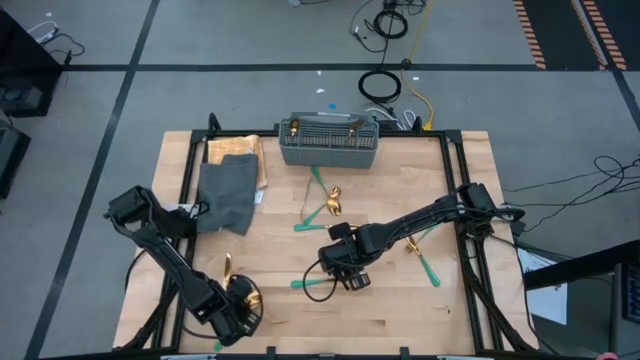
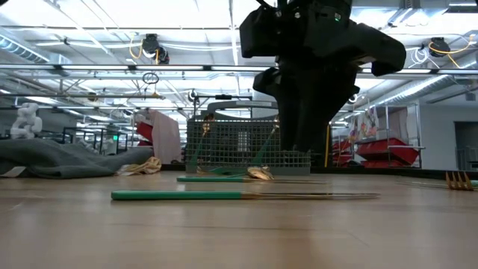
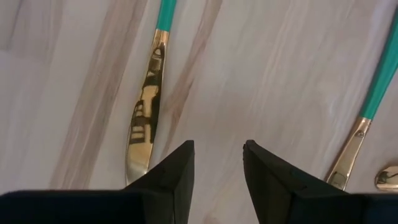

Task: Sort silverware
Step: Put the green spoon into the silverware organizer

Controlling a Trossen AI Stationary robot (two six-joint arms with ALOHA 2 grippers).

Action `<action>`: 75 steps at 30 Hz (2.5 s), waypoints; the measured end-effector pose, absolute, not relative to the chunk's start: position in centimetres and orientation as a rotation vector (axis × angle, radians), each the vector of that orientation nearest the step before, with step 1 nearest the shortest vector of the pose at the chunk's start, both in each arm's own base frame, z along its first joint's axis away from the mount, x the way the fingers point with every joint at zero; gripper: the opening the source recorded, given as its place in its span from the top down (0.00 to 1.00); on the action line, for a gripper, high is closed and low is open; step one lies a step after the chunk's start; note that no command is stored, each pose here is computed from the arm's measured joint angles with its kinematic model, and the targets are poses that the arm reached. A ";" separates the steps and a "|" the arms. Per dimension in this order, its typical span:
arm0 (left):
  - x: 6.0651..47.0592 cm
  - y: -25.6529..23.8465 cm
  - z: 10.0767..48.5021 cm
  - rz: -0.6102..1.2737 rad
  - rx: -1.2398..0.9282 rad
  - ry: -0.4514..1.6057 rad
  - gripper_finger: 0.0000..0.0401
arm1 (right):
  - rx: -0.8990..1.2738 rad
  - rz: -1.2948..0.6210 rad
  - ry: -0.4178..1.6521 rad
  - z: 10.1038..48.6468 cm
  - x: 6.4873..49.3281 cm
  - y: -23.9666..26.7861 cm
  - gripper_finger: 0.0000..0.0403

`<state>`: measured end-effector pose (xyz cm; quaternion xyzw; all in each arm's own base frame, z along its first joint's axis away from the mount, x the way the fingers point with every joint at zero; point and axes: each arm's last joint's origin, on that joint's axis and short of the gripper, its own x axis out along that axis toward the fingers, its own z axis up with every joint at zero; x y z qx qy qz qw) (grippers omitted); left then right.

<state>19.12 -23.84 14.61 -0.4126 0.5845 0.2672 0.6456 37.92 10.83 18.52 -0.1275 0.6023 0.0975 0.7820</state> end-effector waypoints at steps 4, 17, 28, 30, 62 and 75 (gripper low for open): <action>19.2 -24.1 13.3 0.639 -0.897 1.332 0.67 | -0.254 0.201 1.303 18.5 37.8 11.2 0.68; 19.4 -24.6 12.3 0.592 -0.828 1.300 0.97 | -0.224 0.221 1.273 18.6 37.8 12.4 0.68; 19.7 -24.2 15.7 0.626 -0.818 1.193 1.00 | -0.218 0.218 1.268 18.6 37.8 12.5 0.68; 19.7 -24.2 16.4 0.613 -0.830 1.190 1.00 | -0.220 0.220 1.267 18.7 37.8 12.5 0.68; 25.2 -3.0 25.2 1.331 0.217 0.170 1.00 | -0.199 0.041 1.430 18.4 36.3 11.7 0.68; 25.9 -2.6 25.3 1.358 -0.010 -0.009 1.00 | -0.185 0.033 1.431 18.4 36.1 12.0 0.68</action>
